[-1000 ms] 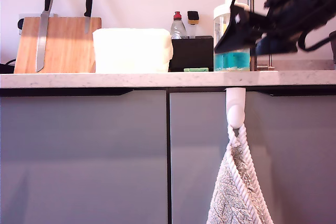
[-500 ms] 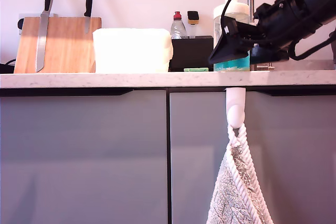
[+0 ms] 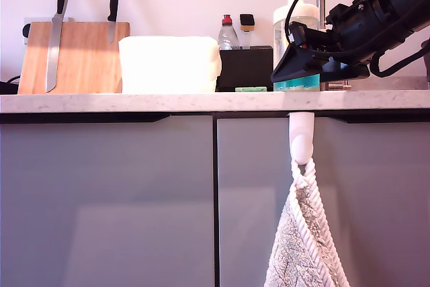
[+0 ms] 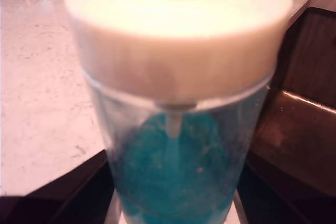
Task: Press the soap dispenser from the top, so some soap is dispensed
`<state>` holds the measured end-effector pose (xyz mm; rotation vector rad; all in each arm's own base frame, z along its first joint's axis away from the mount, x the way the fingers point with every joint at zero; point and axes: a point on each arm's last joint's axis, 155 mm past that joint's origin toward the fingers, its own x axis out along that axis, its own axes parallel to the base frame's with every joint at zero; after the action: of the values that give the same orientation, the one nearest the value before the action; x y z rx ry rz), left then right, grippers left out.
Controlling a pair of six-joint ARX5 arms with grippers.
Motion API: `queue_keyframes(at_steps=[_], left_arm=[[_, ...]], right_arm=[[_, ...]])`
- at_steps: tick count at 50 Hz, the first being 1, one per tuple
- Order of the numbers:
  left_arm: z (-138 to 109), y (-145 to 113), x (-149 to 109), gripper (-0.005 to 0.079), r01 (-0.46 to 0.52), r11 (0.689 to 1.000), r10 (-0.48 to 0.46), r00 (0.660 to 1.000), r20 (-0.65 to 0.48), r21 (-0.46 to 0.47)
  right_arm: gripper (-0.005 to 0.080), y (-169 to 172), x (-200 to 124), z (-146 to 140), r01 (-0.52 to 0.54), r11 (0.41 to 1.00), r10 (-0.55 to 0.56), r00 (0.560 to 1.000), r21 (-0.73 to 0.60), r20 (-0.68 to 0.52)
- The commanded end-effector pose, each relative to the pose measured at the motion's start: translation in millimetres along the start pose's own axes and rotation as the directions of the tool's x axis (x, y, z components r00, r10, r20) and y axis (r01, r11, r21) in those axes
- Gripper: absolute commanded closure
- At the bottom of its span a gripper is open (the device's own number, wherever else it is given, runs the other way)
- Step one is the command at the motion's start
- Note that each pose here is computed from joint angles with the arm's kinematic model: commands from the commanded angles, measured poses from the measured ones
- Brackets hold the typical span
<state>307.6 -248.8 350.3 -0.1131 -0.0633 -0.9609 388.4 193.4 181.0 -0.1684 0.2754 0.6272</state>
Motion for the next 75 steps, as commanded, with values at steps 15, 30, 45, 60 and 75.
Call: queue_keyframes(at_steps=[15, 30, 45, 60, 75], left_arm=[[-1, -23, 91, 0.0748, 0.147, 0.985, -0.141, 0.988, -0.069, 0.088], [-12, -33, 141, 0.0748, 0.204, 0.975, -0.192, 0.973, -0.132, 0.092], [-28, -44, 168, 0.0748, 0.29, 0.956, -0.273, 0.933, -0.234, 0.044], [-34, -53, 169, 0.0748, 0.332, 0.942, -0.311, 0.913, -0.263, 0.039], [-43, -64, 168, 0.0749, 0.362, 0.928, -0.324, 0.9, -0.292, 0.084]], right_arm=[[0.0372, 2, 2, 5, -0.006, 1.0, 0.006, 1.0, -0.005, 0.013], [0.0372, 2, 2, 6, -0.005, 1.0, 0.005, 1.0, -0.005, 0.013], [0.0372, 2, 2, 6, -0.005, 1.0, 0.005, 1.0, -0.006, 0.013], [0.0373, 2, 2, 6, -0.005, 1.0, 0.005, 1.0, -0.008, 0.014], [0.0373, 2, 2, 6, -0.005, 1.0, 0.005, 1.0, -0.029, 0.014]])
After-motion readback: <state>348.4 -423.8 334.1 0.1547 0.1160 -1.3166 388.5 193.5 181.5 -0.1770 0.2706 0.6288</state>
